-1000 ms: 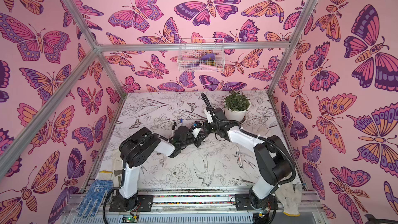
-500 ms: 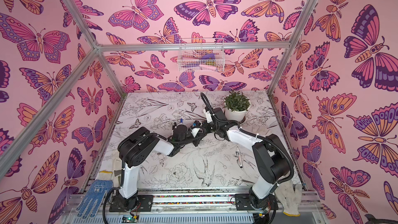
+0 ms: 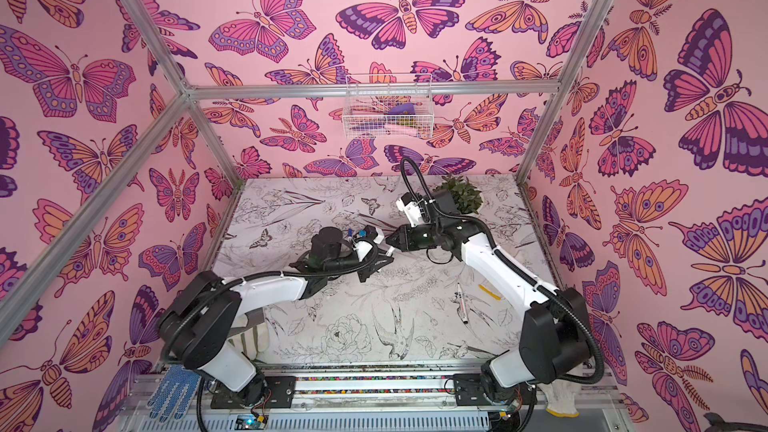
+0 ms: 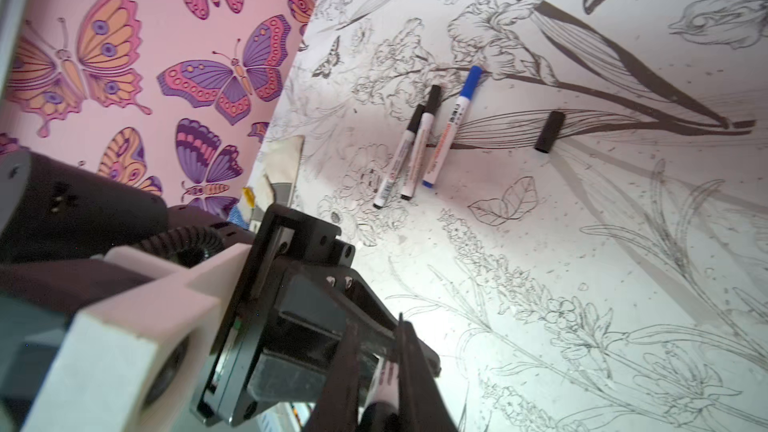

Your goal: Insert the pens into the pen caps

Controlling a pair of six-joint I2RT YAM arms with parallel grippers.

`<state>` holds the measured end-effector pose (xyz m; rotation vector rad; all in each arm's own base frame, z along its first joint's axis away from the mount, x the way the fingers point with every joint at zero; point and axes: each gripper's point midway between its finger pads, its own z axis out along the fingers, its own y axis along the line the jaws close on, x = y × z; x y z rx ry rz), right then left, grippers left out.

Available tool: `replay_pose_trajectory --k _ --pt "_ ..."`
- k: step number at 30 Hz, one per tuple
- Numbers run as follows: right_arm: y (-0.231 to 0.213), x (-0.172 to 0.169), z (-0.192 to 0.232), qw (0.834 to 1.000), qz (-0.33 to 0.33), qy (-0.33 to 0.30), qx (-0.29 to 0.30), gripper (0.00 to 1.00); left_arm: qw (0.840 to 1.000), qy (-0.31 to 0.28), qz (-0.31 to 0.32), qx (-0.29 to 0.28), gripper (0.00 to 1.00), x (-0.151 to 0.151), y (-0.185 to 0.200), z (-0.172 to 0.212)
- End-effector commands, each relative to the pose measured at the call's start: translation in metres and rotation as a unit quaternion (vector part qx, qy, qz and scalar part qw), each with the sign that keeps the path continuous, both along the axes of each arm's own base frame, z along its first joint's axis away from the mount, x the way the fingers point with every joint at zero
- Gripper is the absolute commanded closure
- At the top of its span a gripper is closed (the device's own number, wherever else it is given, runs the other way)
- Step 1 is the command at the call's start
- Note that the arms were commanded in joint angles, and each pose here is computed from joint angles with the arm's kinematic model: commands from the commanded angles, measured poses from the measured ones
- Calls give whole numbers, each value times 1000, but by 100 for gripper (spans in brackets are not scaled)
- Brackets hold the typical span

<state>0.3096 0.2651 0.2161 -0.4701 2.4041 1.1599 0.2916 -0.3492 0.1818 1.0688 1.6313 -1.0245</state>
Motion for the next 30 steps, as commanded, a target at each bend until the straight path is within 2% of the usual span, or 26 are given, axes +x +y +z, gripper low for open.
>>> replay_pose_trajectory --k 1,6,9,13,20,27,30 --pt "-10 -86 -64 967 59 244 -41 100 985 -114 0 -132 100 8 5 123" --pt "-3 -94 -61 966 89 241 -35 100 985 -114 0 -132 100 9 2 130" --pt "2 -107 -74 960 114 249 -63 100 985 -118 -4 -125 100 12 -2 131" --pt "1 -124 -103 948 136 255 -132 100 986 -119 -10 -114 100 17 -7 134" --pt "-2 -126 -117 945 138 245 -167 100 983 -131 -13 -125 100 30 -17 148" --pt "-15 -128 -134 936 139 244 -212 100 973 -178 24 -144 100 55 -21 174" --pt "-17 -128 -141 934 129 250 -218 100 965 -192 55 -172 100 66 -13 189"
